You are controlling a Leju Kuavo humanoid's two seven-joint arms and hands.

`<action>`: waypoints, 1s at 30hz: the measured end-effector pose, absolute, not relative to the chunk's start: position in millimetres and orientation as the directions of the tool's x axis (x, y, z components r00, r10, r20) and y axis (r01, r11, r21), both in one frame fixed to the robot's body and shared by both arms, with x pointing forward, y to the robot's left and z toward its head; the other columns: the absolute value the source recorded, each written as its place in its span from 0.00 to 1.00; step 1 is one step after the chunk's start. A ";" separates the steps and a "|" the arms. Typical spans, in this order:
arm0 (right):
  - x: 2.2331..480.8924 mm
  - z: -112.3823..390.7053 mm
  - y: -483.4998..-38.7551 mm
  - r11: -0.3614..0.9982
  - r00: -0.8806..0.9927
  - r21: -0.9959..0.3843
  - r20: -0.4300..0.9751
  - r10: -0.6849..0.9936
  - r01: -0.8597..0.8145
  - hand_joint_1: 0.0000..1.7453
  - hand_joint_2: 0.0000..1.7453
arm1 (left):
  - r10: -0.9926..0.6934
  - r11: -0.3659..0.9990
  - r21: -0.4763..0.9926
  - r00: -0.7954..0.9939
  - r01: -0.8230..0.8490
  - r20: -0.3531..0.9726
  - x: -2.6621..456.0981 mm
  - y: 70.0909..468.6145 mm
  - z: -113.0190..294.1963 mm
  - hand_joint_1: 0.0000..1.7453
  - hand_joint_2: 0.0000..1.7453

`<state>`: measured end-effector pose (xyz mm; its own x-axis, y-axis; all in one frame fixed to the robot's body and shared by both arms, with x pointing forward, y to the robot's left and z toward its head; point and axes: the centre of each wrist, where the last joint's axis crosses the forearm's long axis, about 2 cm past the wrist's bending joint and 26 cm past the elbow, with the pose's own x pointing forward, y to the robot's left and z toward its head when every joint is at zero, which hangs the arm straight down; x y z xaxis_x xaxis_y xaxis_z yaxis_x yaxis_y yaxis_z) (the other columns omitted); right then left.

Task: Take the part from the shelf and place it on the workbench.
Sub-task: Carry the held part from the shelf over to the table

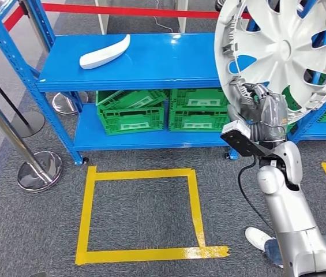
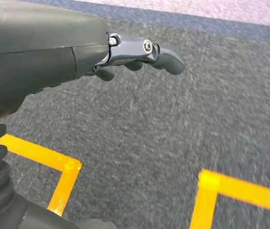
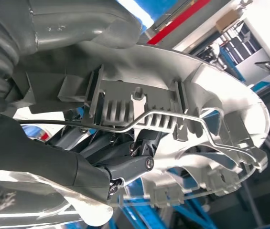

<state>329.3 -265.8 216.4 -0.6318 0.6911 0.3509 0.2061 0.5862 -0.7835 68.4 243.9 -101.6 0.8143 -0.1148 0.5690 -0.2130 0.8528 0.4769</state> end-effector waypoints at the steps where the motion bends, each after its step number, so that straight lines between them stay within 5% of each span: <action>1: 330.2 218.0 -265.7 0.583 -0.633 -0.785 0.344 0.694 0.212 1.00 1.00 | -0.116 0.853 0.477 0.814 -0.212 0.569 68.8 243.9 -101.6 0.00 1.00; 30: 365.3 303.4 -212.0 0.494 -0.719 -0.796 0.108 0.686 0.351 1.00 1.00 | -0.165 0.857 0.488 0.808 -0.166 0.566 78.2 244.6 -100.0 0.00 1.00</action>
<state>365.3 -212.0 303.4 -0.7195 0.6860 0.1084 0.3510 0.4938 -0.7956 78.2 244.6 -100.0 0.8078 -0.1655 0.5658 -0.1662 0.8569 0.4879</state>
